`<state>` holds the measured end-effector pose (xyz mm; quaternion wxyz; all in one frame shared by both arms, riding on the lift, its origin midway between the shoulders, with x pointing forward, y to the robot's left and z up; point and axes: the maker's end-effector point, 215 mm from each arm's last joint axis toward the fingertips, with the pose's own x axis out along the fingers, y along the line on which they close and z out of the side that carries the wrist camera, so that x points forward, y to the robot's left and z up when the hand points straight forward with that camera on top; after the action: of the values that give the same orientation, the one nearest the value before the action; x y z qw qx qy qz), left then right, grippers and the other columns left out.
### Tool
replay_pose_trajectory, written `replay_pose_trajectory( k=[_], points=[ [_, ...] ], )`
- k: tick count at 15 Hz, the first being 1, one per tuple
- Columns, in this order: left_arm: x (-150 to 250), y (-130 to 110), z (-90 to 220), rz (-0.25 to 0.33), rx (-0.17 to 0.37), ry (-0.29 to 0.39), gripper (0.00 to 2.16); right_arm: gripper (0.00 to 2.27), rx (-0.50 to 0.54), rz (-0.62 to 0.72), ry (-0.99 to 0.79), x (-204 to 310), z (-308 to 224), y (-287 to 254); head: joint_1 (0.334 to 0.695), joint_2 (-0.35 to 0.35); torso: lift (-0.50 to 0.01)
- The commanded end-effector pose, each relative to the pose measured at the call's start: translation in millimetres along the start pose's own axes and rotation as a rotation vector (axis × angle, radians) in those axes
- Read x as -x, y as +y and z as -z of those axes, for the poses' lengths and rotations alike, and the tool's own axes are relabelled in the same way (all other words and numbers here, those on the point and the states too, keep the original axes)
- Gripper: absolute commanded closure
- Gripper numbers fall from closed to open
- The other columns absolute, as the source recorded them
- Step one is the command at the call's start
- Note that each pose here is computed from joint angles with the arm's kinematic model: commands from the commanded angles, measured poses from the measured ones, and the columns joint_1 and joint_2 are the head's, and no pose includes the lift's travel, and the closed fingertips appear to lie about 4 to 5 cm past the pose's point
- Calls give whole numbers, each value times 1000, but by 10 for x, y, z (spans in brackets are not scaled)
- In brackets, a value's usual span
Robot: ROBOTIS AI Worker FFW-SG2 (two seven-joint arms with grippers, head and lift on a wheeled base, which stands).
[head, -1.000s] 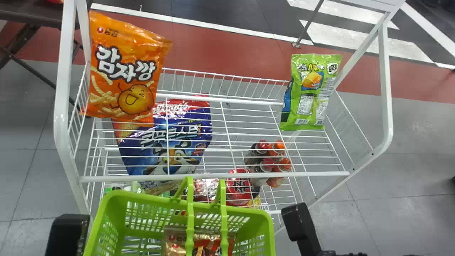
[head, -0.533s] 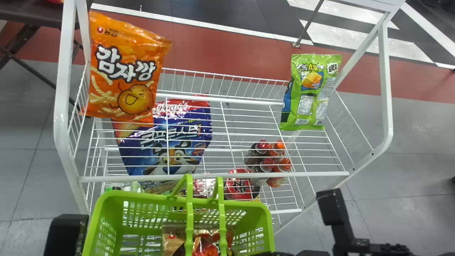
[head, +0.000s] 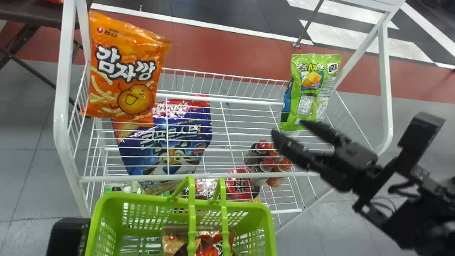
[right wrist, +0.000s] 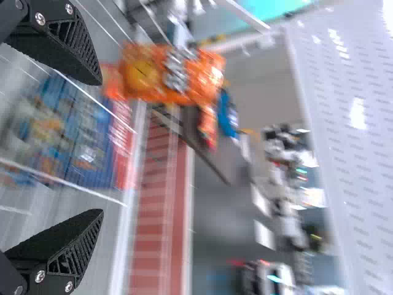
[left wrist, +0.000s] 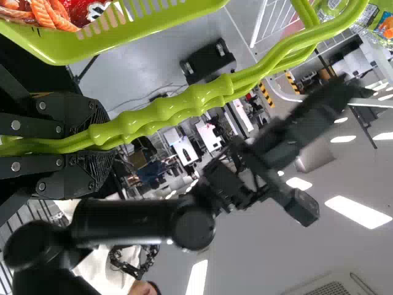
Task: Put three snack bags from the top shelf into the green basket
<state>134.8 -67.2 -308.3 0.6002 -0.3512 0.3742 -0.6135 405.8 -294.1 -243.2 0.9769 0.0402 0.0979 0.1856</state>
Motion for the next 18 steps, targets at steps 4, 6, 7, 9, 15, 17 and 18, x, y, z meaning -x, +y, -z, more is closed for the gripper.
replay_pose_trajectory(
  k=[4, 6, 7, 9, 15, 17, 18],
  points=[
    [1, 32, 42, -12, 12, 4, 1507, 60, 100, 223, -25, -620, -2, -1186, 695, -350, -45],
    [-2, 55, 45, -14, 13, 8, 1507, 63, 98, 292, -11, -744, 90, -1608, 695, -350, -45],
    [-5, 61, 47, -13, 16, 7, 1507, 63, 103, 309, 1, -822, 158, -1729, 695, -350, -45],
    [-2, 87, 49, -16, 20, 7, 1507, 63, 136, 372, 9, -895, 251, -1984, 695, -350, -45],
    [-14, 136, 12, -16, 20, 6, 1507, 215, 149, 407, 97, -1088, 601, -2365, 695, -350, -45],
    [-15, 145, -8, -17, 16, 6, 1507, 1787, 117, 374, 107, -1118, 652, -2295, 695, -350, -45],
    [-11, 160, -9, -20, 17, 6, 1507, 2246, 99, 354, 108, -1110, 641, -2248, 695, -350, -45]
  ],
)
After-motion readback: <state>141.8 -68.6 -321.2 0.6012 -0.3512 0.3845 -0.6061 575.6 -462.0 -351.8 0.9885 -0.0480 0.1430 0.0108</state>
